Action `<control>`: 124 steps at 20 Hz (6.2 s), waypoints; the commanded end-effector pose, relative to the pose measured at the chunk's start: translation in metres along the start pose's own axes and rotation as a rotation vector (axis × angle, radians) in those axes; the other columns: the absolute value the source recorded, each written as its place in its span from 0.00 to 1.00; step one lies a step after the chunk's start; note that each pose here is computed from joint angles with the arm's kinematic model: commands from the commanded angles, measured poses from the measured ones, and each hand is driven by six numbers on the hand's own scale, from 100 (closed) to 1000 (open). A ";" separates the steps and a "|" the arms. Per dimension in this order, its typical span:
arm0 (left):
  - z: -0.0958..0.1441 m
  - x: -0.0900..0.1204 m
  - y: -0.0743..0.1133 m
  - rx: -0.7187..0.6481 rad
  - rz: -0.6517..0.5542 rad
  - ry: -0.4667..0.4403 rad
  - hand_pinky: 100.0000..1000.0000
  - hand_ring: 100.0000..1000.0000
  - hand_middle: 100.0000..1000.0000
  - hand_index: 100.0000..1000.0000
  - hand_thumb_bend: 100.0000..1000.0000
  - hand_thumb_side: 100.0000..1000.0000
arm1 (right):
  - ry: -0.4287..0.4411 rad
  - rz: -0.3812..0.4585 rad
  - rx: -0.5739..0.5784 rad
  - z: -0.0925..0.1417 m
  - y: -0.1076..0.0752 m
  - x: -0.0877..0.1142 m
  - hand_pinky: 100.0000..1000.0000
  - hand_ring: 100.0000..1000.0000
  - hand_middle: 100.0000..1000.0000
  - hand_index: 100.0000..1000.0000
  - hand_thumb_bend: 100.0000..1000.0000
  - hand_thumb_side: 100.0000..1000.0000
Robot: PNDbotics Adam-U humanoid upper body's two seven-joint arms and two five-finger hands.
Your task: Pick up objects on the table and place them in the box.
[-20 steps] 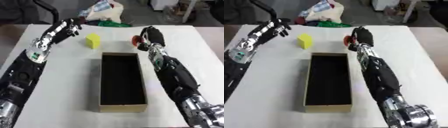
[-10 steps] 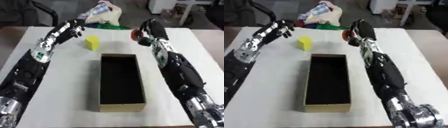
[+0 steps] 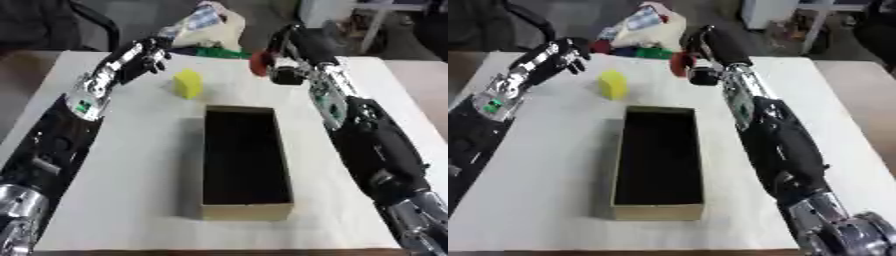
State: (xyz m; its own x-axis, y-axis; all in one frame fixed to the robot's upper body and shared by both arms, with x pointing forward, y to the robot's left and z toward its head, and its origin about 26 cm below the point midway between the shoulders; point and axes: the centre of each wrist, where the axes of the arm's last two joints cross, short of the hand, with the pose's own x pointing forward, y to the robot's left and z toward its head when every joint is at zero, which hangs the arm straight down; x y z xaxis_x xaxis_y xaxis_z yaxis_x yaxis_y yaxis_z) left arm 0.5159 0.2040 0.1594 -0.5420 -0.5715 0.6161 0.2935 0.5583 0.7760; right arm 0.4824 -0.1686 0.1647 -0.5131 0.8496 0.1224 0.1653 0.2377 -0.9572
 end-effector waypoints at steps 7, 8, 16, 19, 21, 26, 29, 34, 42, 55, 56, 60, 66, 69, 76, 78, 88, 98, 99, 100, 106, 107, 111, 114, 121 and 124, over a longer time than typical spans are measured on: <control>0.000 0.004 0.018 0.027 -0.021 -0.010 0.58 0.59 0.64 0.90 0.00 0.96 | -0.264 0.005 0.107 0.001 -0.013 0.020 0.70 0.47 0.46 0.13 0.00 0.00; 0.000 0.004 0.018 0.026 -0.022 -0.011 0.58 0.59 0.64 0.90 0.00 0.96 | -0.286 -0.002 0.129 0.002 -0.011 0.021 0.70 0.47 0.46 0.13 0.00 0.01; 0.000 0.005 0.018 0.026 -0.024 -0.014 0.58 0.59 0.64 0.91 0.00 0.96 | -0.379 -0.101 0.325 0.011 0.020 0.008 0.70 0.48 0.47 0.13 0.00 0.07; 0.000 0.005 0.018 0.025 -0.025 -0.012 0.58 0.59 0.64 0.91 0.00 0.96 | -0.395 -0.121 0.383 0.014 0.027 0.002 0.71 0.49 0.48 0.14 0.00 0.08; 0.000 0.005 0.018 0.024 -0.025 -0.011 0.58 0.59 0.64 0.91 0.00 0.96 | -0.402 -0.120 0.414 0.015 0.031 0.002 0.71 0.50 0.50 0.16 0.00 0.07; -0.001 0.005 0.017 0.022 -0.026 -0.011 0.58 0.59 0.65 0.91 0.00 0.97 | -0.422 -0.059 0.455 0.015 0.032 0.004 0.74 0.59 0.60 0.48 0.00 0.05; 0.000 0.005 0.017 0.020 -0.027 -0.010 0.58 0.59 0.65 0.91 0.00 0.97 | -0.425 -0.014 0.488 0.015 0.031 0.004 0.76 0.65 0.68 0.67 0.00 0.04; 0.000 0.004 0.017 0.019 -0.030 -0.005 0.58 0.59 0.65 0.91 0.00 0.97 | -0.434 0.053 0.514 0.014 0.022 0.003 0.79 0.71 0.74 0.88 0.00 0.22; 0.002 0.002 0.017 0.020 -0.033 0.000 0.58 0.60 0.65 0.91 0.00 0.97 | -0.420 0.073 0.397 0.014 -0.013 0.000 0.80 0.71 0.76 0.91 0.00 0.43; 0.005 -0.002 0.018 0.033 -0.059 0.020 0.58 0.60 0.66 0.91 0.00 0.95 | -0.379 0.066 0.128 0.023 -0.079 -0.004 0.79 0.69 0.75 0.90 0.00 0.31; 0.005 -0.002 0.019 0.037 -0.066 0.023 0.58 0.60 0.66 0.91 0.00 0.94 | -0.378 0.062 0.117 0.024 -0.081 -0.004 0.79 0.69 0.75 0.90 0.00 0.30; 0.006 -0.002 0.023 0.087 -0.130 0.058 0.61 0.64 0.68 0.93 0.00 0.89 | -0.390 0.060 0.110 0.024 -0.085 0.000 0.79 0.69 0.75 0.89 0.00 0.30; 0.005 -0.001 0.026 0.241 -0.262 0.175 0.66 0.71 0.74 0.97 0.00 0.88 | -0.403 0.056 0.110 0.023 -0.088 0.003 0.79 0.69 0.75 0.88 0.00 0.31; 0.006 -0.003 0.027 0.311 -0.335 0.264 0.67 0.72 0.75 0.98 0.00 0.90 | -0.405 0.053 0.111 0.023 -0.088 0.003 0.79 0.68 0.74 0.87 0.00 0.33; 0.008 -0.008 0.026 0.300 -0.476 0.403 0.72 0.74 0.78 1.00 0.24 0.95 | -0.415 0.046 0.119 0.022 -0.088 0.005 0.79 0.68 0.74 0.86 0.00 0.36; 0.009 -0.009 0.027 0.274 -0.507 0.427 0.73 0.74 0.78 1.00 0.37 0.94 | -0.414 0.045 0.121 0.022 -0.088 0.005 0.79 0.68 0.74 0.86 0.00 0.37; 0.009 -0.006 0.034 0.244 -0.604 0.435 0.73 0.75 0.78 1.00 0.32 0.67 | -0.410 0.035 0.126 0.022 -0.086 0.005 0.79 0.67 0.73 0.85 0.00 0.41; 0.008 -0.006 0.032 0.190 -0.653 0.407 0.71 0.71 0.73 1.00 0.05 0.35 | -0.404 0.029 0.128 0.022 -0.085 0.003 0.78 0.67 0.73 0.85 0.00 0.42; 0.008 -0.006 0.032 0.186 -0.657 0.405 0.71 0.71 0.72 1.00 0.02 0.31 | -0.404 0.028 0.128 0.022 -0.085 0.003 0.78 0.67 0.73 0.85 0.00 0.43; 0.008 -0.006 0.031 0.182 -0.661 0.404 0.71 0.71 0.72 1.00 0.01 0.29 | -0.403 0.027 0.128 0.022 -0.085 0.003 0.78 0.67 0.73 0.85 0.00 0.43; 0.008 -0.006 0.030 0.163 -0.674 0.392 0.70 0.70 0.71 1.00 0.00 0.20 | -0.401 0.024 0.128 0.022 -0.085 0.003 0.78 0.66 0.72 0.85 0.00 0.43; 0.008 -0.006 0.030 0.161 -0.674 0.391 0.70 0.69 0.71 1.00 0.00 0.20 | -0.401 0.023 0.128 0.022 -0.085 0.003 0.78 0.66 0.72 0.85 0.00 0.43; 0.008 -0.006 0.030 0.148 -0.673 0.389 0.70 0.69 0.71 1.00 0.00 0.23 | -0.399 0.022 0.129 0.022 -0.085 0.002 0.78 0.66 0.72 0.85 0.00 0.42; 0.008 -0.007 0.028 0.131 -0.672 0.389 0.70 0.69 0.71 1.00 0.00 0.29 | -0.397 0.020 0.131 0.023 -0.084 0.002 0.78 0.66 0.72 0.85 0.00 0.42; 0.009 -0.008 0.026 0.066 -0.664 0.381 0.71 0.70 0.73 1.00 0.02 0.36 | -0.393 0.018 0.138 0.023 -0.083 0.001 0.78 0.66 0.72 0.85 0.00 0.42; 0.009 -0.008 0.025 0.063 -0.658 0.373 0.58 0.55 0.65 1.00 0.00 0.22 | -0.392 0.016 0.141 0.023 -0.082 0.000 0.78 0.66 0.72 0.85 0.00 0.43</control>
State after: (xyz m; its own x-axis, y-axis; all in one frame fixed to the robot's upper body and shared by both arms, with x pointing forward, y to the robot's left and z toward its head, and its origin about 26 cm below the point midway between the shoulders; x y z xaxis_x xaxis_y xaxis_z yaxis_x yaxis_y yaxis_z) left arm 0.5197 0.2255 0.1647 -0.2823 -0.9578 0.0540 -0.0424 0.0687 0.9967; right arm 0.4493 -0.1934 0.2240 -0.8009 0.5967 0.0509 0.0428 0.1418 -0.9890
